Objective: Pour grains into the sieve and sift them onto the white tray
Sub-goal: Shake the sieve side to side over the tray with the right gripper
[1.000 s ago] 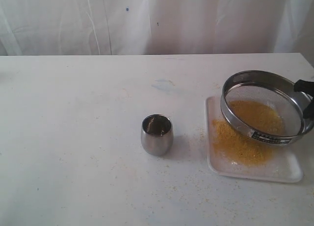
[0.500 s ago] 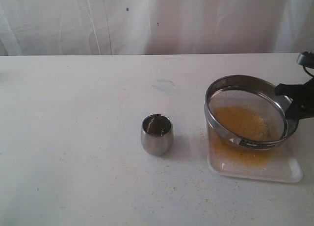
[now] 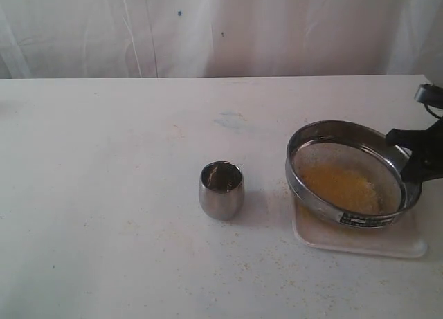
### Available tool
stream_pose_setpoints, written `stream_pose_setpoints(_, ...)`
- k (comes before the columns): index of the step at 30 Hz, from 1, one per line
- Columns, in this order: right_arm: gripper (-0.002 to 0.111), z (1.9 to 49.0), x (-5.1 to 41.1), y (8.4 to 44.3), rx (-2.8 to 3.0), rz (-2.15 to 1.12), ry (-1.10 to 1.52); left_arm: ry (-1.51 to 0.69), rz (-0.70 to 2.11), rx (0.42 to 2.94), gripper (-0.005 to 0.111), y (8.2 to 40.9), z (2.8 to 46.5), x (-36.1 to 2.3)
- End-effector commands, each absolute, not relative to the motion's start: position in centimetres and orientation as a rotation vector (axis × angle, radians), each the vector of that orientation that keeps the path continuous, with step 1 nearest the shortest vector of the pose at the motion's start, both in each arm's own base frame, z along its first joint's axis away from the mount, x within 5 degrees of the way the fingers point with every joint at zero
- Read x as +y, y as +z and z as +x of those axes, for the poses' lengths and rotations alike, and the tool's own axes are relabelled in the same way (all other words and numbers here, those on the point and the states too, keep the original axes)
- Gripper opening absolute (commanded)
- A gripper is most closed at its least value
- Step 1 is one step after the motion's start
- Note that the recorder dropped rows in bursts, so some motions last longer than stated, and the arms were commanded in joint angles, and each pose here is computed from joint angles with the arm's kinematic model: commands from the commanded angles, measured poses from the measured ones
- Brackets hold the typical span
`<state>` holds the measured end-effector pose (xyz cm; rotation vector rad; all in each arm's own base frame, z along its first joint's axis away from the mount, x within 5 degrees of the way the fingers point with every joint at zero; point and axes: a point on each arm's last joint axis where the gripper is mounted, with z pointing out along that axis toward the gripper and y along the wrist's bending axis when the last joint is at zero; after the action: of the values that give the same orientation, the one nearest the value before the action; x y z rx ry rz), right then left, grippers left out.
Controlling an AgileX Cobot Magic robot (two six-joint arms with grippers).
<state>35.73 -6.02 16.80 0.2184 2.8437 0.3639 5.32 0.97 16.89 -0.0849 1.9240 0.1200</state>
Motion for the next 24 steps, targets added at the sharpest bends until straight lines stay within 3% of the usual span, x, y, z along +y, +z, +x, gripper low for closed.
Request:
stream_pose_setpoints(1,0.0,36.5,-6.4,18.0,2.749,0.368,0.34,0.118,-0.081,1.924,0.0,16.8,5.3,1.0)
stream_pose_setpoints(4,0.0,35.2,-5.7,17.7,2.883,0.235,0.396,0.118,-0.081,1.924,0.0,16.8,5.3,1.0)
stream_pose_setpoints(8,0.0,37.2,-6.9,18.7,2.687,0.314,0.27,0.118,-0.081,1.924,0.0,16.8,5.3,1.0)
stream_pose_setpoints(10,0.0,37.1,-6.7,19.0,2.706,0.374,0.306,0.118,-0.081,1.924,0.0,16.8,5.3,1.0)
stream_pose_setpoints(14,0.0,35.1,-5.7,18.8,2.922,0.184,0.417,0.118,-0.081,1.924,0.0,16.8,5.3,1.0)
stream_pose_setpoints(20,0.0,36.9,-6.6,19.3,2.728,0.353,0.309,0.118,-0.081,1.924,0.0,16.8,5.3,1.0)
stream_pose_setpoints(24,0.0,36.3,-6.4,18.8,2.787,0.267,0.312,0.118,-0.081,1.924,0.0,16.8,5.3,1.0)
